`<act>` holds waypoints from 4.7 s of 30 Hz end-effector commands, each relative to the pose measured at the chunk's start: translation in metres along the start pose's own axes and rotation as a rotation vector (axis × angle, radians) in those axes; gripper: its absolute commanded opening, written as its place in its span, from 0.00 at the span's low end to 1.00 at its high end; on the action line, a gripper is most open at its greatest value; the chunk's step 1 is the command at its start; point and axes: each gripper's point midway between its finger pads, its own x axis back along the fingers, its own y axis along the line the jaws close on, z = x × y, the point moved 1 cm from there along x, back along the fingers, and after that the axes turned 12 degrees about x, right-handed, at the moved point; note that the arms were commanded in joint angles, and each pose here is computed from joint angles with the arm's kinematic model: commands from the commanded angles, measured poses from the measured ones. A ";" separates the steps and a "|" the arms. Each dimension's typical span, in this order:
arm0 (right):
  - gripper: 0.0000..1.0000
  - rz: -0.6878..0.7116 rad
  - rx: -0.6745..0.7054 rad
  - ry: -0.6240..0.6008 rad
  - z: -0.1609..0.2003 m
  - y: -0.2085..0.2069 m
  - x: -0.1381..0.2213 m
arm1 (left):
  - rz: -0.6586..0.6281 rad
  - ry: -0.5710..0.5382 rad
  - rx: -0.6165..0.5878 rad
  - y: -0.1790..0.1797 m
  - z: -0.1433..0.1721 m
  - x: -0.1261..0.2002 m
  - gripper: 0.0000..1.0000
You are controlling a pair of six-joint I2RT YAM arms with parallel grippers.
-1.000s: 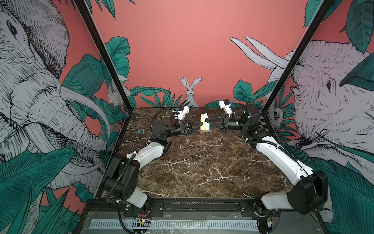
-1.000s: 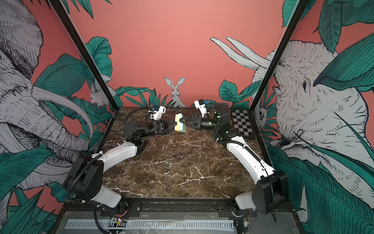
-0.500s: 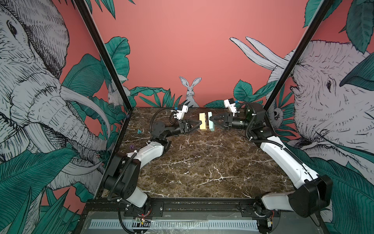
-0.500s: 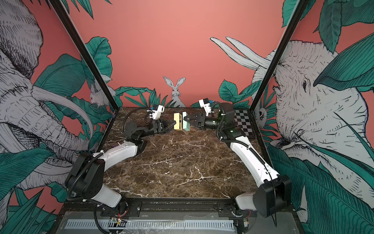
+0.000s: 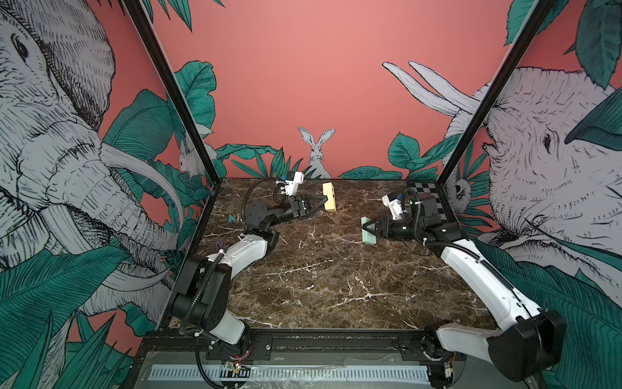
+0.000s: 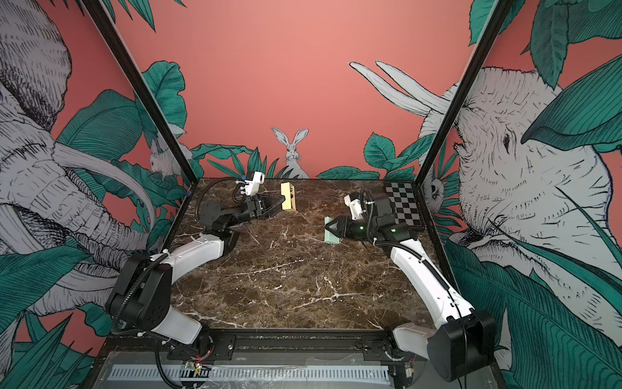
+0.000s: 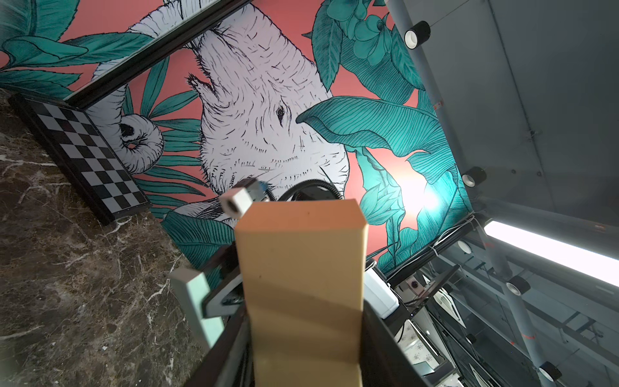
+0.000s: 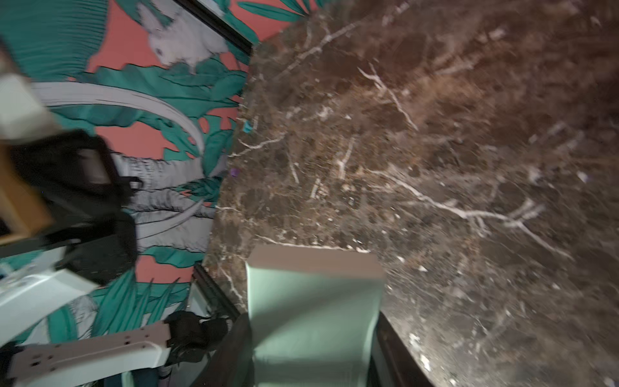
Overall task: Take the rings out of the lift-off lid box
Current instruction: Place the lid at the center of the board, then place the jewelry box at the center of the board.
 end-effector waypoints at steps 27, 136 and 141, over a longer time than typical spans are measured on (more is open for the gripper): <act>0.46 0.417 0.061 0.306 0.108 -0.121 -0.093 | -0.040 0.018 -0.055 -0.020 0.016 0.007 0.39; 0.40 0.120 0.051 -0.069 -0.013 0.048 -0.080 | -0.680 -0.119 0.041 0.095 0.011 0.116 0.78; 0.39 0.212 0.005 -0.038 0.014 0.024 -0.120 | -0.685 -0.088 0.021 0.092 0.019 0.117 0.77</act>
